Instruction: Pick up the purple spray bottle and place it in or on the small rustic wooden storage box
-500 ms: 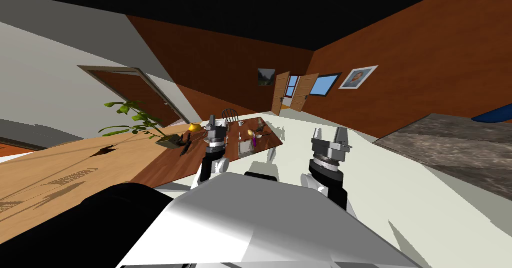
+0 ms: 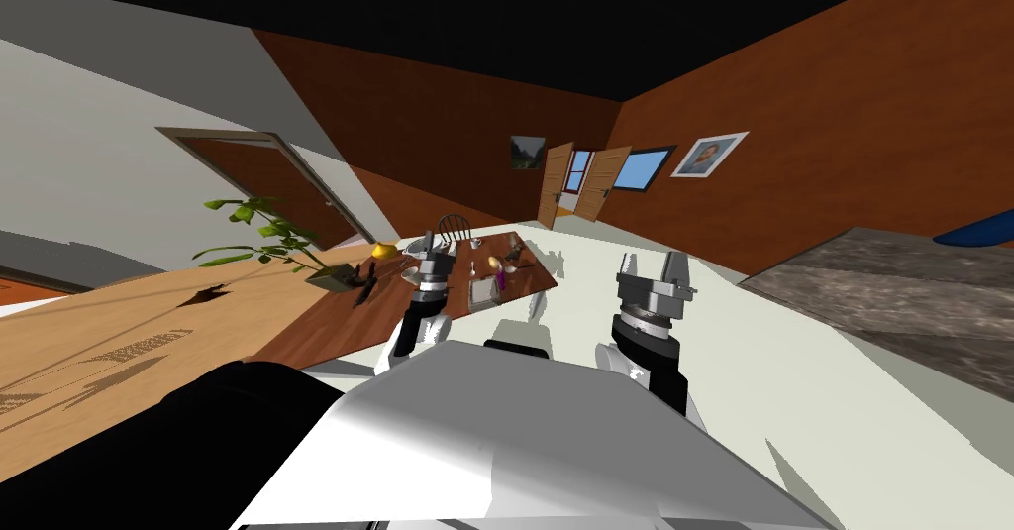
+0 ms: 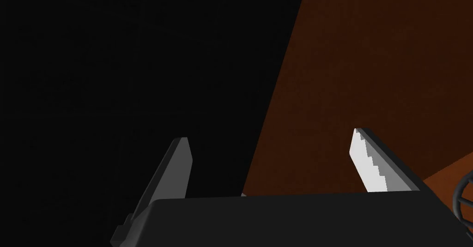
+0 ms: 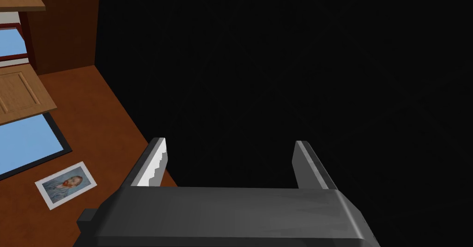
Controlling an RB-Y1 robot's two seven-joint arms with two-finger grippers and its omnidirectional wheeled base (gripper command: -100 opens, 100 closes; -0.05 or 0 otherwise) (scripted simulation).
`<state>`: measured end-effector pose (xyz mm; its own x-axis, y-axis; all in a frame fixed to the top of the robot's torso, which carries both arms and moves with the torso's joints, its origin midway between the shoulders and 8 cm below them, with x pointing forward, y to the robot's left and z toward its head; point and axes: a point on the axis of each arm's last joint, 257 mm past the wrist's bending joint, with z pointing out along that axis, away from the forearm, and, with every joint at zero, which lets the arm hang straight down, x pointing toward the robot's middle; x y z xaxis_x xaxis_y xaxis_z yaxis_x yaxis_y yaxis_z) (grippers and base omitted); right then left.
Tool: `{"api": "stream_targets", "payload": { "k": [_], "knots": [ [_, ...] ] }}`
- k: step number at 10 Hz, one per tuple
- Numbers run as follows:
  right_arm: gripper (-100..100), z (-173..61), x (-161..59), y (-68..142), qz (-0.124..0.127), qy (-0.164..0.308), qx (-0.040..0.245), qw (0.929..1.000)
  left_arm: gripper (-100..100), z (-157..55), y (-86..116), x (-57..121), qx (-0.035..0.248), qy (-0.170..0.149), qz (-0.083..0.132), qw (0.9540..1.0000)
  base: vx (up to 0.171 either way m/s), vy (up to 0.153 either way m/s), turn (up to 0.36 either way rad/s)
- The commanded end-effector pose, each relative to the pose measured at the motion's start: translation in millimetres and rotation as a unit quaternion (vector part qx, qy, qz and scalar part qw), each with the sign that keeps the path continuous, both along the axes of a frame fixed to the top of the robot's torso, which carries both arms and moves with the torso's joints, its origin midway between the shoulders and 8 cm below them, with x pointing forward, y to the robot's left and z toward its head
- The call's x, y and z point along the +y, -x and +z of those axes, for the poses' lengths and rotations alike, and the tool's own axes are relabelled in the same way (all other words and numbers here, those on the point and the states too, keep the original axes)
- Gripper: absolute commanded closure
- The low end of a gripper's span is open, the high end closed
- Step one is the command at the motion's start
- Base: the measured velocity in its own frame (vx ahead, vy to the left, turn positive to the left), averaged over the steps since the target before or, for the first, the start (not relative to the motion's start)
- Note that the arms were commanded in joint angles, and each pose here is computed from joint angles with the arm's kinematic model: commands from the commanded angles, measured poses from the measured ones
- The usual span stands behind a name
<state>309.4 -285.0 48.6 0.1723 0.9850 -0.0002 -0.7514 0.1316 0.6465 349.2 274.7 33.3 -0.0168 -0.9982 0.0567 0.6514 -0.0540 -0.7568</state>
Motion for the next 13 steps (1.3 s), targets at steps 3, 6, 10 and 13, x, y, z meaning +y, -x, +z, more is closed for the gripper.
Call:
{"api": "stream_targets", "payload": {
  "k": [3,6,10,13],
  "knots": [
    [0,0.0,0.0,0.0,0.000,0.000,0.000,1.0000,-100,-40.2,-14.2,3.6,0.054,0.022,-0.027,0.9979,0.027,-0.115,0.016],
    [0,0.0,0.0,0.0,0.000,0.000,0.000,1.0000,-100,-82.9,-24.8,10.4,0.106,0.060,-0.044,0.9916,0.034,-0.121,0.026],
    [0,0.0,0.0,0.0,0.000,0.000,0.000,1.0000,-100,-147.5,-33.5,23.2,0.176,0.130,-0.058,0.9740,0.047,-0.148,0.022],
    [0,0.0,0.0,0.0,0.000,0.000,0.000,1.0000,-100,-198.9,-35.8,37.7,0.222,0.198,-0.061,0.9528,0.027,-0.138,-0.002]
  ]
}}
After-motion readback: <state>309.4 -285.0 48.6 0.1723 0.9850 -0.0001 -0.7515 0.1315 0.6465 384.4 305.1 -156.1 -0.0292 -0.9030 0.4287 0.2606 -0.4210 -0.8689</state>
